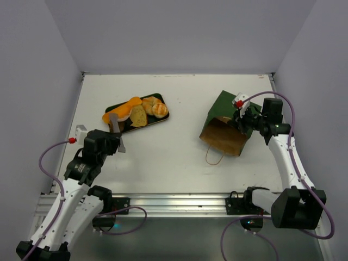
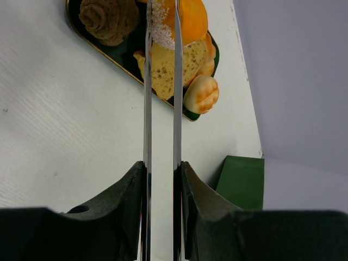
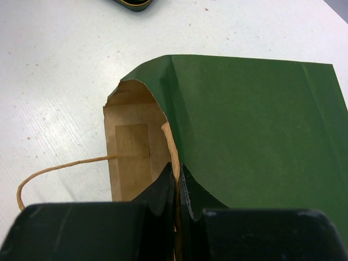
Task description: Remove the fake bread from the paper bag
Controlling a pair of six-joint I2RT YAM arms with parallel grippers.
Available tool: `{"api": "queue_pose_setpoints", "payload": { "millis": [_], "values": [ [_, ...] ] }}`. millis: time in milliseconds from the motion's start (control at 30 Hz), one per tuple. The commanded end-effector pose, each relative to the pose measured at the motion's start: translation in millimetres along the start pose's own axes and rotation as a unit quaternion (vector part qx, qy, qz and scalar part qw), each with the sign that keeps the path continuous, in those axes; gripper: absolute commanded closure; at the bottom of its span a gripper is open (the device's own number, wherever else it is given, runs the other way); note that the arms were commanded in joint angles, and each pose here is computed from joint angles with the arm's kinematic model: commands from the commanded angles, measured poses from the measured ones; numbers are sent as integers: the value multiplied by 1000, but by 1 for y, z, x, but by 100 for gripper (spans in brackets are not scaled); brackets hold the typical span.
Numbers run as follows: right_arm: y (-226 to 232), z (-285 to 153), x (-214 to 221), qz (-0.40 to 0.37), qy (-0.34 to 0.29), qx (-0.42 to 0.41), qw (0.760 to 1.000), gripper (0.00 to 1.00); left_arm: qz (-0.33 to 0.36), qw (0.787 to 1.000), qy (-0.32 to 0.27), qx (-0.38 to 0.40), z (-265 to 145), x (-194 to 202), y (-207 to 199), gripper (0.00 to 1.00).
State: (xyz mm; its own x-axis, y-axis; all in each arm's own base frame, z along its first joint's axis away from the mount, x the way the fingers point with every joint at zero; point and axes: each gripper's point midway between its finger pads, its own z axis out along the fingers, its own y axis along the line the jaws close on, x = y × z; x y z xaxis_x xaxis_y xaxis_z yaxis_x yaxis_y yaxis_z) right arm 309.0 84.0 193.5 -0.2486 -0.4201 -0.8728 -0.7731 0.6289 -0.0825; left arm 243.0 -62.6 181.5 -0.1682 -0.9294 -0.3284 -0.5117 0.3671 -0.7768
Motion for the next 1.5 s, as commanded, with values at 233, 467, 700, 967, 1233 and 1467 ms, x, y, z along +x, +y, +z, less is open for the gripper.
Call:
{"api": "queue_pose_setpoints", "payload": {
  "millis": [233, 467, 700, 967, 1233, 1467],
  "values": [
    [3, -1, -8, -8, -21, -6, 1000, 100, -46, 998, -32, 38, 18, -8, -16, 100],
    [3, 0, -7, -7, -20, -7, 1000, 100, -46, 998, -25, 36, 20, -3, -7, 100],
    [3, -1, -8, -8, -20, -7, 1000, 100, -45, 998, -8, 31, 22, 6, 2, 100],
    [3, 0, -8, -7, -21, -7, 1000, 100, -46, 998, -2, 38, 16, 6, 0, 83],
    [3, -1, -8, -7, -21, -7, 1000, 100, -45, 998, 4, 40, 16, 8, -3, 73],
    [3, 0, -7, -7, -21, -9, 1000, 100, -49, 998, 13, 42, 16, 11, -4, 69]
  ]
}}
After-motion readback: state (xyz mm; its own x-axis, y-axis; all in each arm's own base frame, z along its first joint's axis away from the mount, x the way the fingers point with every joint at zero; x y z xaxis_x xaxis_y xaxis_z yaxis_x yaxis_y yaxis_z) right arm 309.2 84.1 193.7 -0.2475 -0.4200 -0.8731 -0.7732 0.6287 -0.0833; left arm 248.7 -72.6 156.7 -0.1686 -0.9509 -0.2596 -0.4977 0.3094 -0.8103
